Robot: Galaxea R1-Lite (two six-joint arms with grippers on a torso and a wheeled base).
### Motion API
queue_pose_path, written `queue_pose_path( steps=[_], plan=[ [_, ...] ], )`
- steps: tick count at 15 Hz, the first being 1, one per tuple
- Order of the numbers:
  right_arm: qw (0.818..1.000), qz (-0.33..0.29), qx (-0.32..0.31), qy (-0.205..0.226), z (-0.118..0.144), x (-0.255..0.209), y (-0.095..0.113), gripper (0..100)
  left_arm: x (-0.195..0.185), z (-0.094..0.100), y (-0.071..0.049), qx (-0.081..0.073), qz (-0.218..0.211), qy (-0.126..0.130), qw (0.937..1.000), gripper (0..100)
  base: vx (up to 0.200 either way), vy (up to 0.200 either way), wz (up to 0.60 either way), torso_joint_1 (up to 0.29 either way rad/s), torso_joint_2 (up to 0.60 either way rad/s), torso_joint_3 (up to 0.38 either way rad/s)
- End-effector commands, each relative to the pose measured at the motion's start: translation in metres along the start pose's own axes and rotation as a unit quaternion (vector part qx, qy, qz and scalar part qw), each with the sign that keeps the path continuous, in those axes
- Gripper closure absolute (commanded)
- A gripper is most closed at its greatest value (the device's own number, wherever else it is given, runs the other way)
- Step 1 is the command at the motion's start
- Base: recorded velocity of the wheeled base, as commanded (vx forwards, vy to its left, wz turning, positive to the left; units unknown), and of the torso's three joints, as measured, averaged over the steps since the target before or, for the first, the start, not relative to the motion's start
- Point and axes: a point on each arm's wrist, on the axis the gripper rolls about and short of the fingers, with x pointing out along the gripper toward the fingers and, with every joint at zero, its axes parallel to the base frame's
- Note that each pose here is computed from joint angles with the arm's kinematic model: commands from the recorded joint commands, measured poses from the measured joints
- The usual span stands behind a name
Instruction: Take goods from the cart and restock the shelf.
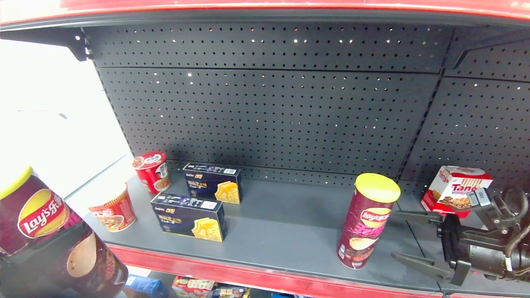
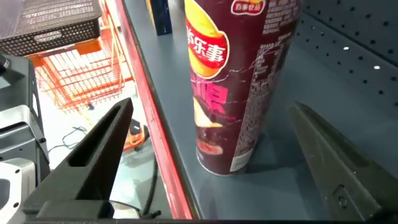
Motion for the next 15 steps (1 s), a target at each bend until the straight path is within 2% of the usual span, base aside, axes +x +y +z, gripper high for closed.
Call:
queue_pose_path(
  steps=[1,6,9,12,15],
  plan=[
    [0.999,-0.015,-0.024,-0.016,0.011,-0.011,0.007,0,-0.001,0.0,0.0,0.0,-0.001,-0.002,1.0,100,0.0,0.0,0.0,0.0,0.0,0.0],
    [0.996,-0.06,-0.061,-0.038,0.033,-0.033,0.016,0,-0.001,-0.001,0.0,0.0,-0.001,-0.002,1.0,100,0.0,0.0,0.0,0.0,0.0,0.0],
    [0.99,-0.116,-0.069,-0.038,0.043,-0.04,0.027,0,-0.004,-0.005,0.0,0.0,0.0,0.0,1.0,100,0.0,0.0,0.0,0.0,0.0,0.0],
    [0.984,-0.16,-0.068,-0.04,0.044,-0.05,0.043,0,-0.007,-0.014,0.002,-0.004,0.012,0.006,0.9999,100,0.0,0.0,0.0,0.0,0.0,0.0],
    [0.969,-0.238,-0.062,-0.028,0.041,-0.063,0.067,0,-0.009,-0.019,0.003,-0.005,0.011,0.011,0.9999,100,0.0,0.0,0.0,0.0,0.0,0.0]
  ],
)
